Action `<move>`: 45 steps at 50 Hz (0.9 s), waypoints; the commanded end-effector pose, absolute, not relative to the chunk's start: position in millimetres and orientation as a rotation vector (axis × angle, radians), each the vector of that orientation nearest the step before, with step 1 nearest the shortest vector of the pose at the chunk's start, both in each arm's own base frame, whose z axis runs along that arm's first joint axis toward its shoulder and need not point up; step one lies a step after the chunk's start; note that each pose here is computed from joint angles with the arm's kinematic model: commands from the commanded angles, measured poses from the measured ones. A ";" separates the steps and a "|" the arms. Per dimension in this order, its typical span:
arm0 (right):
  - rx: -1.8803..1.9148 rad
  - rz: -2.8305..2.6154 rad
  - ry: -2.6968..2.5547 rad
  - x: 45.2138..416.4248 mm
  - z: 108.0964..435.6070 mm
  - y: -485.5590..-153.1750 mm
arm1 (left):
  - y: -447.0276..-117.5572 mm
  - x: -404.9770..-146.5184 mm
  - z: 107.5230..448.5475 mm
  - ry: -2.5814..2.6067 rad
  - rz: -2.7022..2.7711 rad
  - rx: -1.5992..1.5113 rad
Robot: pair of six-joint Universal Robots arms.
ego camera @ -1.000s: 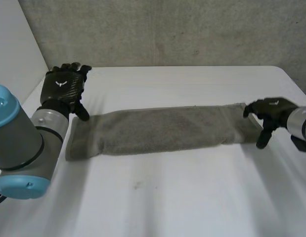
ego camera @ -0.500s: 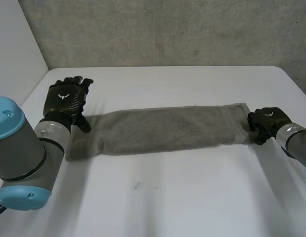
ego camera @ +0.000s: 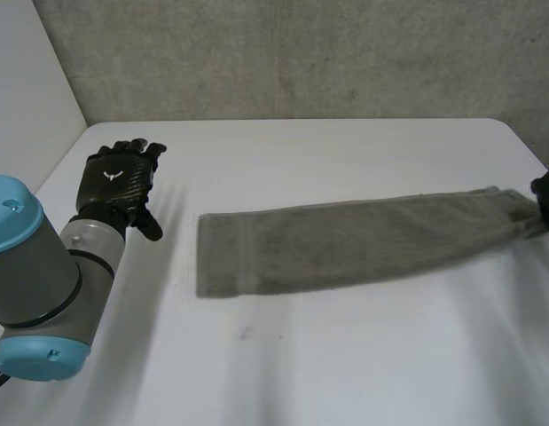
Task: Fold the laundry
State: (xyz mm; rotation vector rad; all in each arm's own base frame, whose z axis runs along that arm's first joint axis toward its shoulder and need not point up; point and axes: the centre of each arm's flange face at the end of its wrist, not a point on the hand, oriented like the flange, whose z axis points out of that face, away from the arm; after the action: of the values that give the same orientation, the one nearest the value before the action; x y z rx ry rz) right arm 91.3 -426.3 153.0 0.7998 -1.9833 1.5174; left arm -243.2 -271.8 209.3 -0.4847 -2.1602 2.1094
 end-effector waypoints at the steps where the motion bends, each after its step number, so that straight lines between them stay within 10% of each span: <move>1: 0.854 1.753 -1.887 144.6 205.6 -408.6 | -271.0 -243.5 209.2 -2.160 2.108 -0.486; 11: 1.341 2.251 -1.640 312.0 220.6 -325.5 | -270.3 -241.1 214.4 -2.150 2.128 -0.470; 21: 2.049 2.359 -1.454 413.5 143.9 -209.4 | -272.1 -238.3 218.5 -2.144 2.145 -0.453; 30: 2.254 2.276 -1.386 421.0 110.5 -182.2 | -270.4 -239.4 215.3 -2.149 2.132 -0.462; 45: 1.363 2.363 -2.004 341.4 199.0 -245.9 | -255.7 -254.7 206.3 -2.118 2.066 -0.491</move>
State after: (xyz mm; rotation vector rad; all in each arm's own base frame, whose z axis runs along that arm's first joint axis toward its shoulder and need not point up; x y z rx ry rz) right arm 388.3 -223.8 179.6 1.7173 -1.6473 2.3534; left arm -245.4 -263.8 207.4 -0.4864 -2.1513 2.0928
